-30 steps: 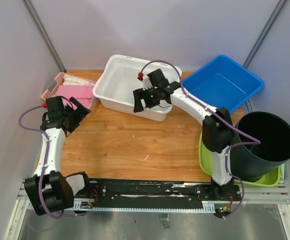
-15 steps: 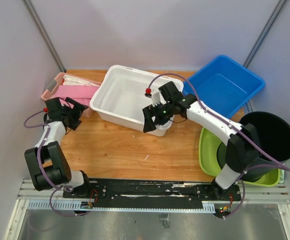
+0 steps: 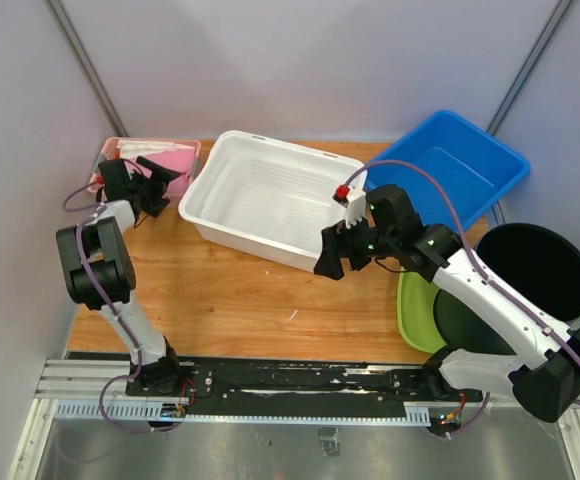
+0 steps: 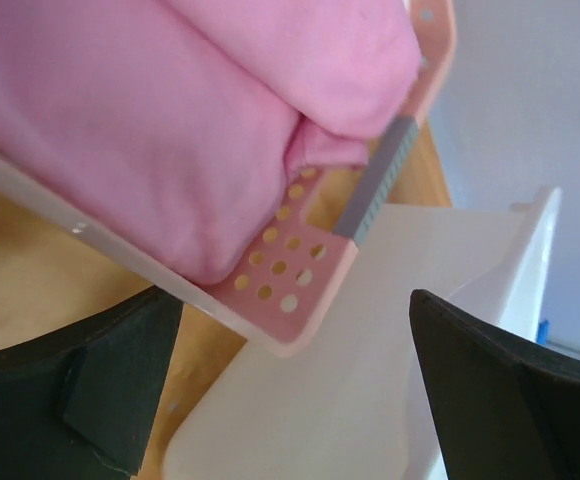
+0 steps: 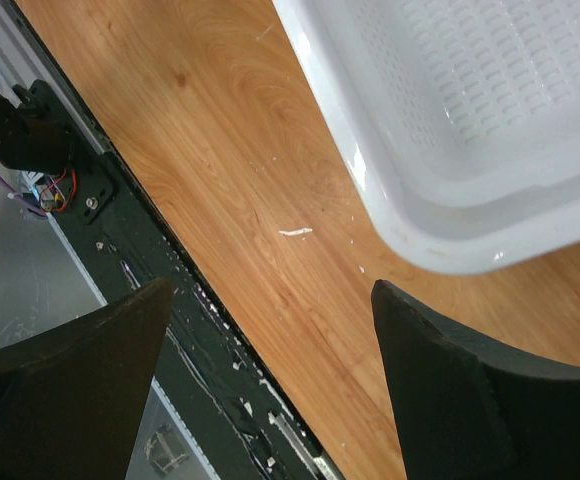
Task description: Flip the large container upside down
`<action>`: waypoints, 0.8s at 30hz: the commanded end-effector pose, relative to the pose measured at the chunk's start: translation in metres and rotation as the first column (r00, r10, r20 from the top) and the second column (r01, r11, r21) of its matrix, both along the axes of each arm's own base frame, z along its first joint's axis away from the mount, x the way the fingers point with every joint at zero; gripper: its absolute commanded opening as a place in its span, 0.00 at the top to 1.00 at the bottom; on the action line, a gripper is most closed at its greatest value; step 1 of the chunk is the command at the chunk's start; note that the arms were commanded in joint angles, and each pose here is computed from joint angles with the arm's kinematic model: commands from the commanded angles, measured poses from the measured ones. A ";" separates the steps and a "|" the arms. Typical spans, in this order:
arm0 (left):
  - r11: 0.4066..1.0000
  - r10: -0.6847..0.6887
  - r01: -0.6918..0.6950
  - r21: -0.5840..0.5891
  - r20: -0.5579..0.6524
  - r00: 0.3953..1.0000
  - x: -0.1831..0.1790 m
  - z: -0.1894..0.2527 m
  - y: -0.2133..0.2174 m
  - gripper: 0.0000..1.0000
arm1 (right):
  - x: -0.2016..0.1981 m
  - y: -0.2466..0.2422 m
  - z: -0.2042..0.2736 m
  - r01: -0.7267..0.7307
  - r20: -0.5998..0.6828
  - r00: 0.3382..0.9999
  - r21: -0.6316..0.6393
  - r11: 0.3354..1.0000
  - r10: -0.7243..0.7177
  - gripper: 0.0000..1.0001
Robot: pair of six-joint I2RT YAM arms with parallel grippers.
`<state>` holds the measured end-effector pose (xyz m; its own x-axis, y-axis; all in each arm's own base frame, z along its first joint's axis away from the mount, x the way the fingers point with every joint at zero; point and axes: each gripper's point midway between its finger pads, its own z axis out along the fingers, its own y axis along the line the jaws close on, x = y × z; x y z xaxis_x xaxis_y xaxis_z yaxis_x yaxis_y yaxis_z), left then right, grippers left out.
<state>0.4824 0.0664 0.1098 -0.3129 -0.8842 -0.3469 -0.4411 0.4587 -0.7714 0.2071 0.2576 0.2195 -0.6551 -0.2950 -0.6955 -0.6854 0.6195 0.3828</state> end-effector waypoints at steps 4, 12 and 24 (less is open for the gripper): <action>0.977 -0.188 0.170 0.127 0.143 0.972 0.046 0.077 -0.042 0.01 | 0.005 -0.015 -0.006 0.154 0.001 0.988 -0.026 0.988 -0.154 0.18; 0.870 -0.107 0.058 0.490 0.072 0.992 -0.045 0.156 -0.046 0.01 | 0.057 -0.066 0.001 0.594 0.109 0.805 -0.137 0.793 -0.583 0.22; 0.304 -0.832 0.638 0.707 -0.129 0.540 -0.129 0.149 -0.326 0.01 | 0.069 -0.135 0.033 0.898 0.213 0.430 -0.195 0.393 -0.877 0.20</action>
